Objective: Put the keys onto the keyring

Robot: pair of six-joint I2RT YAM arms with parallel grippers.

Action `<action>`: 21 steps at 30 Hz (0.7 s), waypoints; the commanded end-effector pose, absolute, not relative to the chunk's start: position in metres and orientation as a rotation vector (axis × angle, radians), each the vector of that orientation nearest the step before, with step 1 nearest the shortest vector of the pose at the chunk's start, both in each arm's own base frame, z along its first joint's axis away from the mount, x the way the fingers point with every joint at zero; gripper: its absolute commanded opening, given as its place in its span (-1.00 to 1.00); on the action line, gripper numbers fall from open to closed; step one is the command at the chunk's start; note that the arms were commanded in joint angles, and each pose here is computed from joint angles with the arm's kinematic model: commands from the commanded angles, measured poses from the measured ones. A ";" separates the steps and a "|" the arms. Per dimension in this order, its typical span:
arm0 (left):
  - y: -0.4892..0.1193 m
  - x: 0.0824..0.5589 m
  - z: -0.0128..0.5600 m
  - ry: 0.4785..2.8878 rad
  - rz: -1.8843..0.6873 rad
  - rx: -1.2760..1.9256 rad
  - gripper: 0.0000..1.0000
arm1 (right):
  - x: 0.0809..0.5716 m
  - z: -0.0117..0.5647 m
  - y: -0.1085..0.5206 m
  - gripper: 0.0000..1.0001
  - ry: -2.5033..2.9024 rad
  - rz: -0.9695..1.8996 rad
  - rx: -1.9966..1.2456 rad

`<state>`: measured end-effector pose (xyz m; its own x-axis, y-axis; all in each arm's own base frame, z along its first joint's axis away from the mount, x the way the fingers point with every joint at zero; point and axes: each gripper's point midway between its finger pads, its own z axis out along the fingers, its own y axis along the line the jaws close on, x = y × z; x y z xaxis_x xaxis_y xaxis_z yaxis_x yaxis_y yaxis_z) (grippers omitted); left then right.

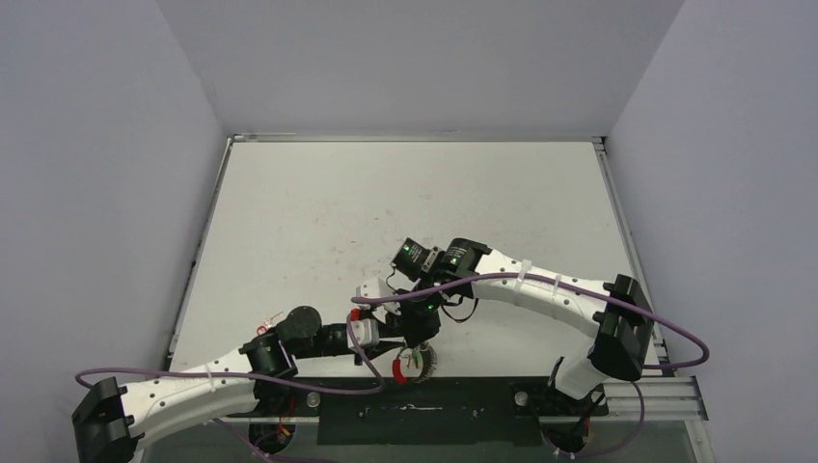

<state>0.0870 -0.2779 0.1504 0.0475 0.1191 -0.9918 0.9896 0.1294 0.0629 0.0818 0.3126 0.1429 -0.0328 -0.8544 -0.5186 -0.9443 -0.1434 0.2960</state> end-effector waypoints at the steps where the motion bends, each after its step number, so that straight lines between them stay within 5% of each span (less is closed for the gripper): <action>1: -0.284 0.088 0.194 1.189 -1.055 1.134 -0.59 | 0.084 0.149 0.318 -1.00 1.855 0.909 -2.088; 8: -0.282 0.088 0.197 1.186 -1.052 1.132 -0.92 | 0.085 0.148 0.315 -1.00 1.854 0.893 -2.091; 14: -0.273 0.088 0.199 1.192 -1.036 1.107 -0.56 | 0.086 0.150 0.314 -1.00 1.829 0.882 -2.089; 21: -0.273 0.091 0.194 1.221 -1.025 1.100 -0.55 | 0.086 0.153 0.315 -1.00 1.827 0.890 -2.079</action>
